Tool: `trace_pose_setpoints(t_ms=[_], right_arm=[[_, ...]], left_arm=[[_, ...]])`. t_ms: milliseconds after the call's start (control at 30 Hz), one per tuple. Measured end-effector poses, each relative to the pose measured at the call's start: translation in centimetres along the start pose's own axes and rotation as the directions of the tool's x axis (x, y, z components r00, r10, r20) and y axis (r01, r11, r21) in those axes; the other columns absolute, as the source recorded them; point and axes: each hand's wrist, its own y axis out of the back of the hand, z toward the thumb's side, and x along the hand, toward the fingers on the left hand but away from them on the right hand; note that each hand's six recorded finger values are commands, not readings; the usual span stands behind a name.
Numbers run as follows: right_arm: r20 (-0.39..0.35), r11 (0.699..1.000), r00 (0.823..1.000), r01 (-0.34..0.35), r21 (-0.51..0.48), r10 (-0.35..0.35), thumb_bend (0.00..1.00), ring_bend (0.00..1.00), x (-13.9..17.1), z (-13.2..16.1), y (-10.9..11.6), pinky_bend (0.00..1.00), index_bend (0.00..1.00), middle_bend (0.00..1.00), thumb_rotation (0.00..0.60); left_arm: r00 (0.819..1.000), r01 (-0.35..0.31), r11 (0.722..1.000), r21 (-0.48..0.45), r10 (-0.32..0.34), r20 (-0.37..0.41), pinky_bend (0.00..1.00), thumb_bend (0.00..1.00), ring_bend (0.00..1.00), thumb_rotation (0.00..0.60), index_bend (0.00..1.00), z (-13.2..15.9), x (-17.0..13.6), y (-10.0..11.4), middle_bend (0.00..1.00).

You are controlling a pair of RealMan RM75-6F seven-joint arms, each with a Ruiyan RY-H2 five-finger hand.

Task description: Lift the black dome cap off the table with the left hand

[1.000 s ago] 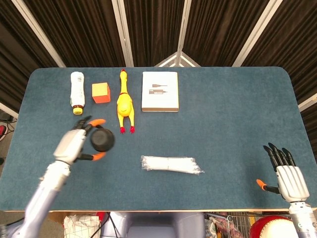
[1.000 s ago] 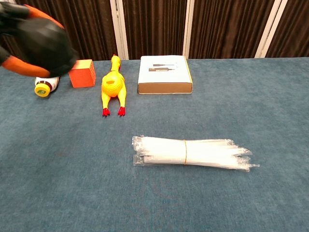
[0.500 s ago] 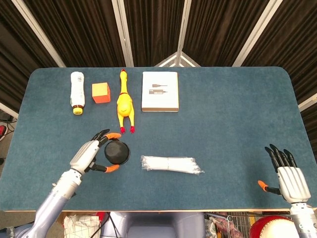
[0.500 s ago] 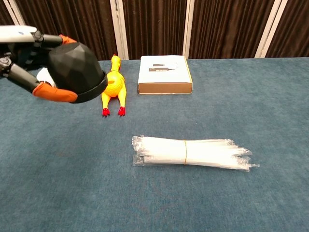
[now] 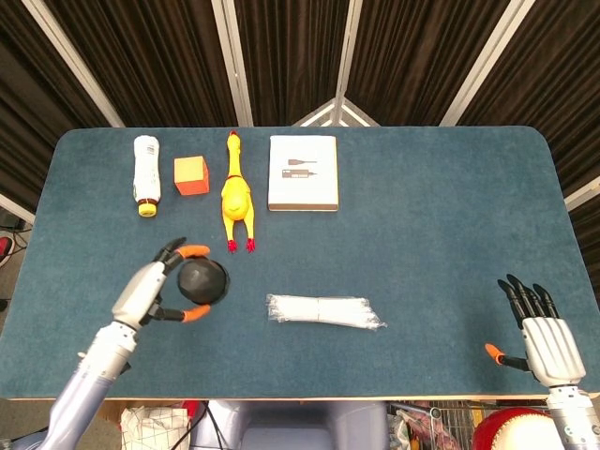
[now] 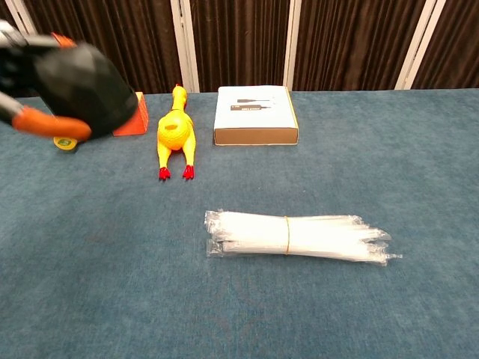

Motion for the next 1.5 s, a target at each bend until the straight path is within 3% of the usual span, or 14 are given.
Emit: trace_pose_setpoints(t_ms=[100, 200, 333, 467, 567, 733, 933, 1000, 1067, 1133, 1333, 1400, 1500], right_arm=[[0.001, 1.000, 1.000, -0.007, 0.003, 0.007, 0.19, 0.12, -0.1, -0.1, -0.2, 0.00, 0.02, 0.03, 0.600], [0.006, 1.000, 1.000, -0.007, 0.001, 0.007, 0.19, 0.12, -0.2, -0.2, -0.2, 0.00, 0.02, 0.03, 0.600], [0.009, 1.000, 1.000, -0.006, 0.000, 0.006, 0.19, 0.12, -0.2, -0.3, -0.2, 0.00, 0.01, 0.03, 0.600], [0.005, 1.000, 1.000, -0.007, -0.002, 0.007, 0.19, 0.12, -0.2, -0.1, -0.3, 0.00, 0.02, 0.03, 0.600], [0.001, 1.000, 1.000, -0.010, 0.002, 0.010, 0.19, 0.12, -0.2, 0.0, -0.4, 0.00, 0.02, 0.03, 0.600], [0.003, 1.000, 1.000, -0.017, 0.003, 0.017, 0.19, 0.12, -0.4, 0.0, -0.6, 0.00, 0.01, 0.03, 0.600], [0.013, 1.000, 1.000, -0.008, -0.004, 0.008, 0.19, 0.12, -0.5, -0.4, -0.4, 0.00, 0.02, 0.03, 0.600], [0.017, 1.000, 1.000, 0.000, -0.006, 0.000, 0.19, 0.12, -0.5, -0.6, -0.1, 0.00, 0.02, 0.03, 0.600], [0.017, 1.000, 1.000, 0.005, -0.010, -0.005, 0.19, 0.12, -0.4, -0.6, 0.1, 0.00, 0.02, 0.03, 0.600], [0.014, 1.000, 1.000, 0.007, -0.011, -0.007, 0.19, 0.12, -0.3, -0.5, 0.2, 0.00, 0.02, 0.03, 0.600], [0.008, 1.000, 1.000, 0.006, -0.015, -0.006, 0.19, 0.12, -0.1, -0.4, 0.2, 0.00, 0.01, 0.03, 0.600], [0.006, 1.000, 1.000, 0.003, -0.015, -0.003, 0.19, 0.12, -0.3, -0.3, 0.1, 0.00, 0.01, 0.03, 0.600], [0.000, 1.000, 1.000, -0.005, -0.014, 0.005, 0.19, 0.12, -0.4, -0.1, -0.1, 0.00, 0.02, 0.03, 0.600]], left_arm=[[0.999, 0.054, 0.997, 0.052, -0.054, -0.002, 0.00, 0.55, 0.00, 0.600, 0.23, 0.0, 0.9, -2.4, 0.42], [0.999, 0.028, 0.997, 0.072, -0.030, 0.029, 0.00, 0.55, 0.00, 0.600, 0.23, 1.4, 1.5, -2.2, 0.44], [0.993, -0.087, 0.996, 0.000, 0.087, 0.079, 0.00, 0.55, 0.00, 0.600, 0.24, 3.5, 0.8, 1.7, 0.45], [0.973, -0.195, 0.977, -0.087, 0.204, 0.106, 0.00, 0.55, 0.00, 0.600, 0.26, 3.9, -1.5, 6.8, 0.45], [0.969, -0.202, 0.975, -0.087, 0.212, 0.124, 0.00, 0.55, 0.00, 0.600, 0.27, 3.5, -3.2, 8.6, 0.45], [0.992, -0.096, 0.995, -0.017, 0.097, 0.078, 0.00, 0.55, 0.00, 0.600, 0.28, 0.6, -3.3, 6.5, 0.44], [0.999, 0.036, 0.999, -0.038, -0.038, -0.030, 0.00, 0.55, 0.00, 0.600, 0.27, -3.8, 0.7, -0.6, 0.44], [0.997, 0.066, 0.997, -0.030, -0.067, -0.048, 0.00, 0.55, 0.00, 0.600, 0.28, -4.0, 1.9, -3.0, 0.44], [0.997, 0.070, 0.997, -0.010, -0.071, -0.038, 0.00, 0.56, 0.00, 0.600, 0.28, -3.2, 2.6, -3.9, 0.44], [0.999, 0.045, 0.999, -0.005, -0.045, -0.017, 0.00, 0.55, 0.00, 0.600, 0.29, -2.1, 2.6, -3.3, 0.45], [0.990, -0.108, 0.994, -0.025, 0.110, 0.093, 0.00, 0.55, 0.00, 0.600, 0.29, 1.9, -0.6, 2.5, 0.44], [0.988, -0.104, 0.995, 0.002, 0.103, 0.114, 0.00, 0.55, 0.00, 0.600, 0.29, 2.0, -1.5, 2.7, 0.44], [0.997, -0.034, 0.998, 0.060, 0.029, 0.078, 0.00, 0.56, 0.00, 0.600, 0.28, -0.1, -1.4, 0.7, 0.43]])
